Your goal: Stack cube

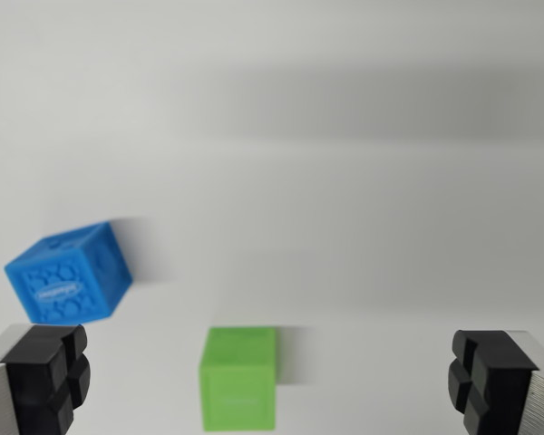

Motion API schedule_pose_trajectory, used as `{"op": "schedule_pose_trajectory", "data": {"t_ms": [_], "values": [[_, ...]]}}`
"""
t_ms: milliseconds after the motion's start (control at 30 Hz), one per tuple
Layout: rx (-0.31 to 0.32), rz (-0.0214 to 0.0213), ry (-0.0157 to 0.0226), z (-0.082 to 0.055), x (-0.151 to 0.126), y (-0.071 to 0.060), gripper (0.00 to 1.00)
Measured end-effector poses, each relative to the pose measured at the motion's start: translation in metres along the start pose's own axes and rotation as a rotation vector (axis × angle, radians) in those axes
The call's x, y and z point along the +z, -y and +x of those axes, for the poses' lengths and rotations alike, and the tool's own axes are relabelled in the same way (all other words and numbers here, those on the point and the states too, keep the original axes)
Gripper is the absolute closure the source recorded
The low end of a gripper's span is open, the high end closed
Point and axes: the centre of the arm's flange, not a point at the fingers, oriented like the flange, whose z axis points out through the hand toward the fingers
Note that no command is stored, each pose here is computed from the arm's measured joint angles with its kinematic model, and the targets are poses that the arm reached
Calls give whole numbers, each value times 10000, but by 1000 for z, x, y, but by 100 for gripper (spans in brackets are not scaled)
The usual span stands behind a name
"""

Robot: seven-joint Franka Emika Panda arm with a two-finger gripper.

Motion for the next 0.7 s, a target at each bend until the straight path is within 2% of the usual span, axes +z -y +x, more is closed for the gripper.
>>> {"op": "schedule_pose_trajectory", "data": {"t_ms": [533,700], "values": [[-802,49,-25,-46,33,10,0],[-1078,81,-47,-61,43,13,0]]}}
